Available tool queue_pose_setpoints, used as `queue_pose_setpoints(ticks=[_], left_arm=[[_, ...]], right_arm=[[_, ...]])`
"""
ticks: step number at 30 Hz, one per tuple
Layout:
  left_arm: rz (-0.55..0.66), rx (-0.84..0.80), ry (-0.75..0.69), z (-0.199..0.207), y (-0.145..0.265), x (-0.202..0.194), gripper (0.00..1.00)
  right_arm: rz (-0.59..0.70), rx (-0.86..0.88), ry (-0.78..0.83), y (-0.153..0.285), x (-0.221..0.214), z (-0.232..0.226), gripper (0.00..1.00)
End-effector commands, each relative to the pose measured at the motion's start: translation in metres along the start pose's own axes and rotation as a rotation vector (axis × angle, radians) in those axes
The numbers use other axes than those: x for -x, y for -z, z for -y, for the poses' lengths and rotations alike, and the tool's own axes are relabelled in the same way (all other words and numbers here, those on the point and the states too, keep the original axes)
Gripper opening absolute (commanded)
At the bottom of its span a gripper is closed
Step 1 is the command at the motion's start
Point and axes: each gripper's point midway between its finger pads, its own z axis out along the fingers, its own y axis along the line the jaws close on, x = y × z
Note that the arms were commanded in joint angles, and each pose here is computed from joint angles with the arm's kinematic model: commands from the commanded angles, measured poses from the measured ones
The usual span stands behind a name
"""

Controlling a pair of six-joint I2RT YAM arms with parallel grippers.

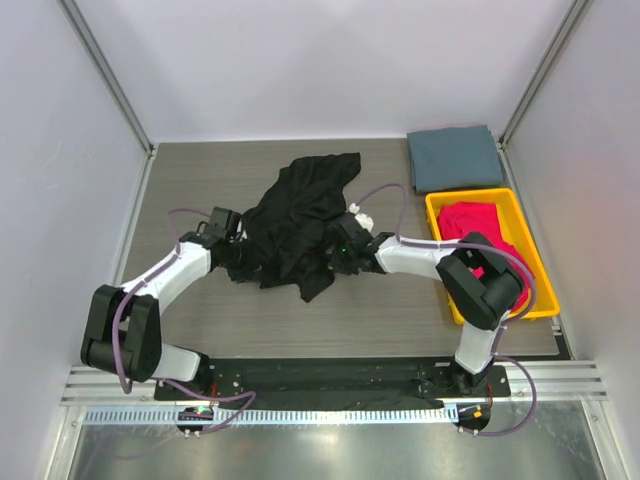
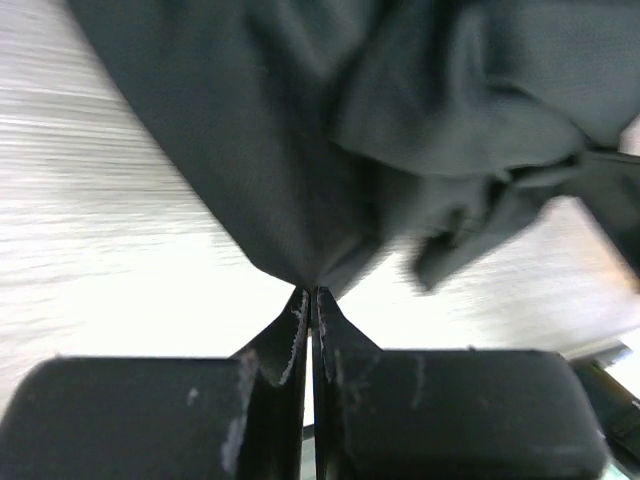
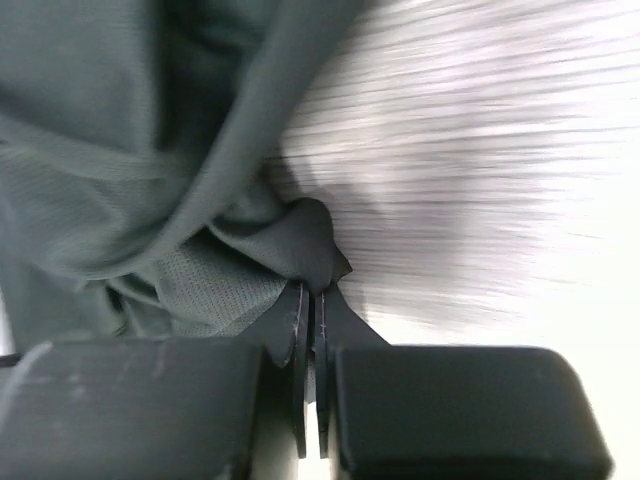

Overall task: Fold and stack the t-shirts
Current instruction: Flatten the tshirt out

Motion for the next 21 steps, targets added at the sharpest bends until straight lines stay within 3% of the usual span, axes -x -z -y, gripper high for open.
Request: queue_pose_setpoints(ticks=[1, 3, 5, 9, 13, 14, 18, 20, 21], left_arm=[[0.135, 0.118, -0.111, -0.005, 0.037, 0.032, 0.00], [0.195, 0.197, -0.158, -0.012, 0.061, 0.044, 0.00], [0.255, 0.317, -0.178, -0.030, 0.080, 0.053, 0.00], [0.314, 0.395, -0.186, -0.041, 0.103, 0.068, 0.00], [0.263, 0.287, -0.157, -0.029, 0.092, 0.058, 0.00], [0.245, 0.261, -0.151, -0.026, 0.089, 0.054, 0.00], [0.239, 0.249, -0.147, -0.028, 0.084, 0.049, 0.00], [0.239, 0.173, -0.137, -0.016, 0.079, 0.046, 0.00], [0.186, 0.056, -0.133, 0.003, 0.074, 0.035, 0.00]], right_arm=[[0.146, -0.186, 0.018, 0.034, 0.059, 0.050, 0.03], [0.173, -0.195, 0.034, 0.058, 0.077, 0.069, 0.09], [0.202, -0.253, -0.008, 0.072, 0.097, 0.104, 0.09], [0.192, -0.271, -0.054, 0.091, 0.107, 0.143, 0.10], [0.155, -0.222, -0.023, 0.099, 0.108, 0.130, 0.20], [0.130, -0.237, -0.025, 0.102, 0.104, 0.132, 0.27], [0.155, -0.226, -0.028, 0.117, 0.109, 0.126, 0.37], [0.159, -0.215, -0.029, 0.122, 0.108, 0.124, 0.39], [0.157, -0.211, -0.026, 0.124, 0.108, 0.123, 0.40]])
